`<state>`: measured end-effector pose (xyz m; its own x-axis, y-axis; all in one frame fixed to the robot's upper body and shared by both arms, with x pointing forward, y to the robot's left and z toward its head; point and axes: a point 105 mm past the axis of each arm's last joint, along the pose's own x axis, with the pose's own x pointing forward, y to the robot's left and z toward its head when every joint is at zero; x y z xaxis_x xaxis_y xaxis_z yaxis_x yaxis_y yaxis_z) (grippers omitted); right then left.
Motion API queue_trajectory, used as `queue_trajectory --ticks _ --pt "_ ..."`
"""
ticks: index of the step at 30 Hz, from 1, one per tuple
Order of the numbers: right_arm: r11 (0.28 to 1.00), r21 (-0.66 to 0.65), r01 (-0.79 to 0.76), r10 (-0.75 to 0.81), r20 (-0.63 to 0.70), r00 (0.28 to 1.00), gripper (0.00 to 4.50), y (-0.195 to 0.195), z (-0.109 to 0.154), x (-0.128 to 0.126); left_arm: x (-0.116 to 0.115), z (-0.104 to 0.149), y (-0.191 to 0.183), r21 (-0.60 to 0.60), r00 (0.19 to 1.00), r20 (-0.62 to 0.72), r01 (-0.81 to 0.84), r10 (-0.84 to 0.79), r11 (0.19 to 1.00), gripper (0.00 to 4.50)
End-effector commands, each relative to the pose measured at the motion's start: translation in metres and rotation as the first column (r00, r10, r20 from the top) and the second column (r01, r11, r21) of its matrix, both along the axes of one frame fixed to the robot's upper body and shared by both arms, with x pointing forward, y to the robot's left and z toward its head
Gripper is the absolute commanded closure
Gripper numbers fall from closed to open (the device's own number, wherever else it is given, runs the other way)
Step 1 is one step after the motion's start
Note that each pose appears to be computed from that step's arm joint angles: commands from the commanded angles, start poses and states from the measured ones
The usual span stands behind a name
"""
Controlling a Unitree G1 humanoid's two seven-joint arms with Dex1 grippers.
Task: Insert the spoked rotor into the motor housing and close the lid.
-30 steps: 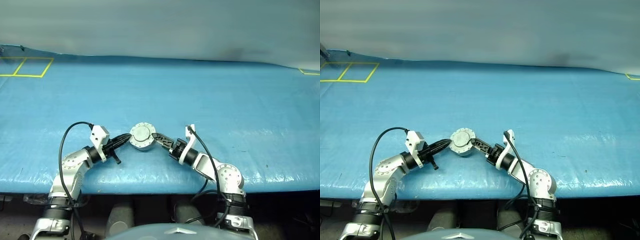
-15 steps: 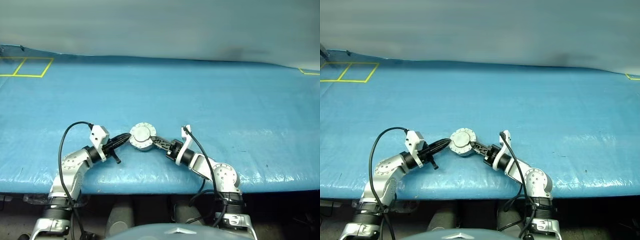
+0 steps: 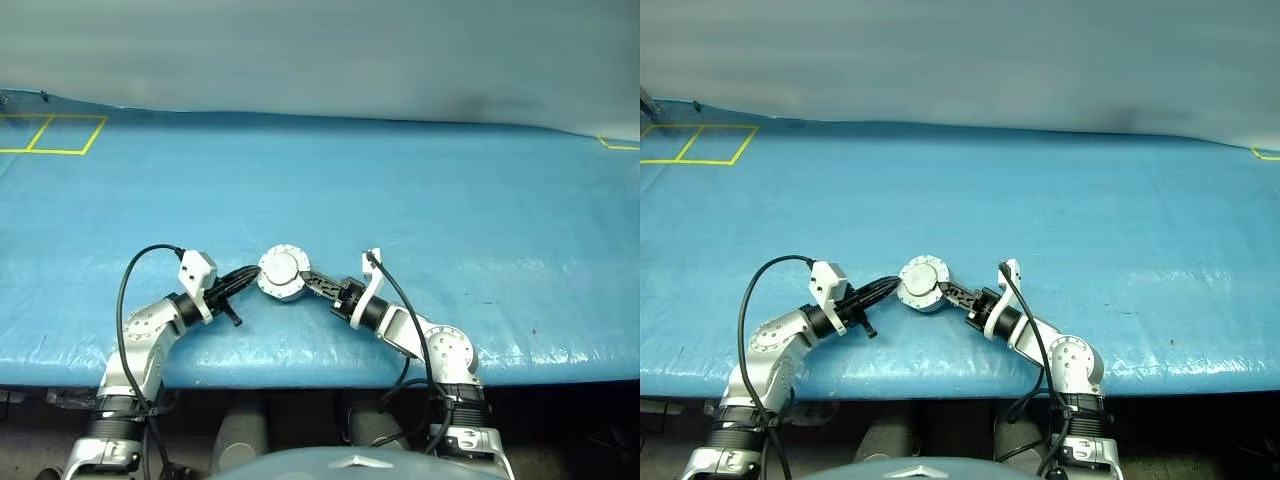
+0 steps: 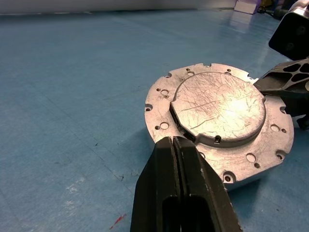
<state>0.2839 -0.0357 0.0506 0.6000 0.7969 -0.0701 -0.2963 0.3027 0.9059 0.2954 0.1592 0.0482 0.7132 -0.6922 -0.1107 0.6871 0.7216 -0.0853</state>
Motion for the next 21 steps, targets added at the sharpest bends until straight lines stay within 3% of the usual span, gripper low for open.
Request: queue_trajectory --ticks 1,4,8,11,18,19,20,21 --pt "0.99 0.11 0.087 -0.088 0.012 0.996 3.3 -0.003 0.019 0.015 0.016 0.012 0.011 -0.145 0.985 -0.065 -0.169 0.161 0.975 4.5" --pt "0.975 0.163 0.149 -0.151 -0.001 0.988 3.3 -0.012 0.027 0.022 0.019 0.015 0.015 -0.238 0.964 -0.16 -0.247 0.213 0.939 4.5" --pt "0.953 0.217 0.21 -0.216 0.003 0.976 3.3 -0.023 0.041 0.03 0.016 0.029 0.012 -0.394 0.972 -0.159 -0.225 0.175 0.891 4.5" --pt "0.924 0.289 0.249 -0.271 0.039 0.962 3.3 -0.032 0.063 0.038 0.014 0.037 0.008 -0.517 0.973 -0.166 -0.224 0.16 0.826 3.91" --pt "0.911 0.347 0.221 -0.278 0.122 0.953 3.3 -0.032 0.097 0.041 0.006 0.045 -0.017 -0.688 0.978 -0.208 -0.163 0.023 0.707 1.56" --pt "0.911 0.361 0.201 -0.267 0.143 0.953 3.3 -0.03 0.104 0.039 0.005 0.045 -0.023 -0.714 0.975 -0.221 -0.152 -0.015 0.684 1.56" --pt "0.911 0.37 0.183 -0.256 0.159 0.953 3.3 -0.028 0.109 0.037 0.003 0.045 -0.028 -0.738 0.97 -0.238 -0.148 -0.05 0.659 1.1" --pt "0.912 0.378 0.162 -0.242 0.174 0.955 3.3 -0.025 0.113 0.034 0.001 0.047 -0.032 -0.768 0.964 -0.25 -0.136 -0.096 0.626 1.13"
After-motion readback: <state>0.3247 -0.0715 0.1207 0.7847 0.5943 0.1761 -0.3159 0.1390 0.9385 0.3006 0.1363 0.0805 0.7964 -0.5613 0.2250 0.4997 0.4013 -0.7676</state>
